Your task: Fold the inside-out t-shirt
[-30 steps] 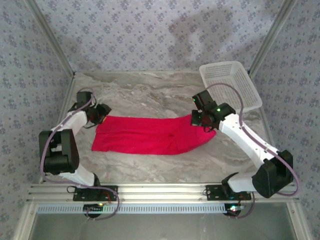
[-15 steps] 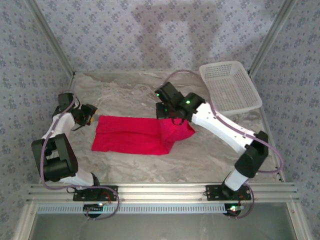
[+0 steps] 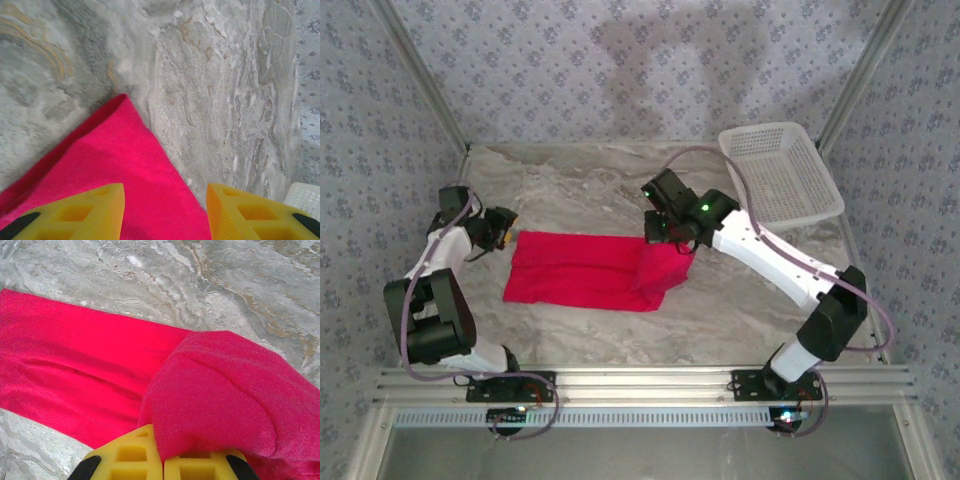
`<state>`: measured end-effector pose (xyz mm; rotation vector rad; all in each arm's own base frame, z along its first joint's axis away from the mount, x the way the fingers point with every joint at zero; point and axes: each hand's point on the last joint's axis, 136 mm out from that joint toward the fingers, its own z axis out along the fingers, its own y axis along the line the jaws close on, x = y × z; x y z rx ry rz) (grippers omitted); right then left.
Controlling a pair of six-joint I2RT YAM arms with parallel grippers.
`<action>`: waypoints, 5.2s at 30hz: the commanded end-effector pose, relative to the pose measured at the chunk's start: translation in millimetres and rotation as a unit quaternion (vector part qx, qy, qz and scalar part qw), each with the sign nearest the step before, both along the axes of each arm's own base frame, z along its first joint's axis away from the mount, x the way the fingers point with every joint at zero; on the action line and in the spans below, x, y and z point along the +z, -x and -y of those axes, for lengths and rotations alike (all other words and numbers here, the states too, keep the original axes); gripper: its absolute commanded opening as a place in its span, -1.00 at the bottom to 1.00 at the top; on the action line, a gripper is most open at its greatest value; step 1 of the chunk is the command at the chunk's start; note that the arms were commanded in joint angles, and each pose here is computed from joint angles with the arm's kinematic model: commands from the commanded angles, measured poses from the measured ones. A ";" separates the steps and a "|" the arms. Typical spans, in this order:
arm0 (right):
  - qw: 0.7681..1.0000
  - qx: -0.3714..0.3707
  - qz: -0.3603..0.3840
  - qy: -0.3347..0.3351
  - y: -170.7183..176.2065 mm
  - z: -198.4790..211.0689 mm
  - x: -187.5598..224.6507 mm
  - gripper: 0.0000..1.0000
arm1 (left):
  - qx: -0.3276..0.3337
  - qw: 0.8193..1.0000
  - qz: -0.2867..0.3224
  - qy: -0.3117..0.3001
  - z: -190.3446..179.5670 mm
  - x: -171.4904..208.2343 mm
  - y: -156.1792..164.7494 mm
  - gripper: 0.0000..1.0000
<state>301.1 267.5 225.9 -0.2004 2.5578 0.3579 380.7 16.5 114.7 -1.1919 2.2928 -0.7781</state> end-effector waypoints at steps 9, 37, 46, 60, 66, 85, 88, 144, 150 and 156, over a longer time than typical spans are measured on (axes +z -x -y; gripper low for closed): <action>0.999 -0.053 -0.002 0.000 16.9 88.1 21.5 -1.00 | -0.034 0.994 -0.104 -0.015 33.5 -95.9 -7.7 -0.12; 0.989 -0.130 -0.064 0.023 13.7 123.0 -88.5 -0.96 | 0.008 0.988 -0.130 -0.079 -34.7 -68.6 15.3 -0.10; 0.989 -0.126 -0.074 0.016 -24.3 120.1 -109.3 -0.91 | 0.007 0.986 -0.146 -0.076 -36.0 -82.9 10.9 -0.10; 0.955 -0.227 -0.115 0.152 -1.0 179.0 -123.5 0.70 | -0.012 0.983 -0.132 -0.129 -35.9 -54.1 14.2 -0.07; 0.984 -0.158 -0.057 0.058 -22.2 110.1 -74.6 0.62 | -0.071 0.980 -0.086 -0.166 12.8 -22.7 9.5 -0.01; 0.955 -0.219 -0.199 0.023 -16.1 141.6 -206.6 0.09 | -0.070 0.978 -0.165 -0.111 -4.3 -94.4 29.8 0.04; 0.966 -0.193 -0.168 0.047 -17.8 142.4 -171.5 0.37 | -0.085 0.980 -0.146 -0.109 5.5 -84.5 20.9 0.05; 0.992 -0.125 0.007 -0.002 -3.8 64.9 21.9 -1.00 | -0.043 0.999 -0.001 -0.021 -10.1 48.4 4.0 0.06; 0.998 -0.049 0.029 -0.018 -4.7 -28.1 39.6 -1.00 | -0.030 0.999 -0.009 -0.007 -20.9 42.3 11.7 0.05; 0.999 0.030 0.015 -0.022 3.2 -117.6 25.9 -1.00 | -0.008 1.000 -0.014 0.004 -35.4 37.2 23.0 0.05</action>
